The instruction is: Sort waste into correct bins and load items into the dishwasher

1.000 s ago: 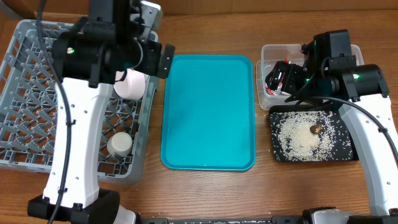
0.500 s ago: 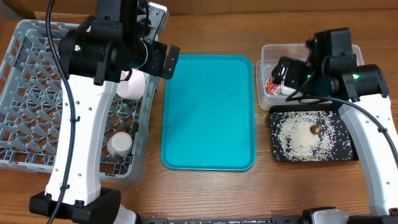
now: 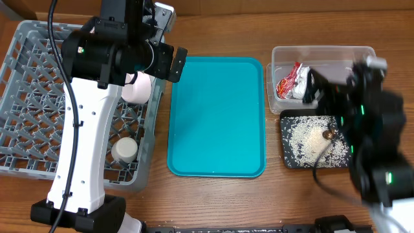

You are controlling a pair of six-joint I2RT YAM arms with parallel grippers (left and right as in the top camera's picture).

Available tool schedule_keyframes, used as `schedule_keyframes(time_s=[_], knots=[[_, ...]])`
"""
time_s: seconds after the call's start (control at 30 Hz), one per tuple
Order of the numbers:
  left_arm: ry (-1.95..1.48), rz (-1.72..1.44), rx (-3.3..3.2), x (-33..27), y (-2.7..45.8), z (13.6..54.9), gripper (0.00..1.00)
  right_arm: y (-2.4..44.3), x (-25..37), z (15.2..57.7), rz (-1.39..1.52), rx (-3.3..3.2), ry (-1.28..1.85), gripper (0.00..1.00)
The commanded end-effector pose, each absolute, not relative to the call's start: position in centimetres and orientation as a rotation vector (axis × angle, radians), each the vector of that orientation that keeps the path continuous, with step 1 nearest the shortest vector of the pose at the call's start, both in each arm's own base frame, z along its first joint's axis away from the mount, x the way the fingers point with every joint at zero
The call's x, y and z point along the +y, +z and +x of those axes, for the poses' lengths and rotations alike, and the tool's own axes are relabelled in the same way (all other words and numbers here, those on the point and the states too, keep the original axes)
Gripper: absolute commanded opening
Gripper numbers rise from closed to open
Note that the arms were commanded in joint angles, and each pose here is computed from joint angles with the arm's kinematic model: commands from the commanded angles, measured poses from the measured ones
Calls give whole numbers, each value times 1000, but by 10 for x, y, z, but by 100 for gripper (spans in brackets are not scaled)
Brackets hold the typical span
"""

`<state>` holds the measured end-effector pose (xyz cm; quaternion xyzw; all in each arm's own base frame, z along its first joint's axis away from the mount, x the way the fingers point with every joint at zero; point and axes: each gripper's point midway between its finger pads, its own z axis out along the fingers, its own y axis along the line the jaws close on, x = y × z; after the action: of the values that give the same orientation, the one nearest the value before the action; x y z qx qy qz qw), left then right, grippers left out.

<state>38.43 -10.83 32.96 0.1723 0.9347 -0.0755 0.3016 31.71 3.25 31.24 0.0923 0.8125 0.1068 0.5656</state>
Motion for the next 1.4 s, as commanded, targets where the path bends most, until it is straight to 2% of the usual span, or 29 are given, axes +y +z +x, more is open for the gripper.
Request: schedule_keyframes(time_s=[0.0,0.27,0.83,1.37], knots=[[-218,444,2479,-110,330,385,100,293,25,292,219,1867,239,100],[-218,444,2479,-110,330,385,100,235,14,253,217,1688,272,100],[-219,444,2479,-110,330,385,100,162,14,248,226,1619,297,100],[-218,444,2479,-110,330,385,100,170,14,246,220,1584,302,100]])
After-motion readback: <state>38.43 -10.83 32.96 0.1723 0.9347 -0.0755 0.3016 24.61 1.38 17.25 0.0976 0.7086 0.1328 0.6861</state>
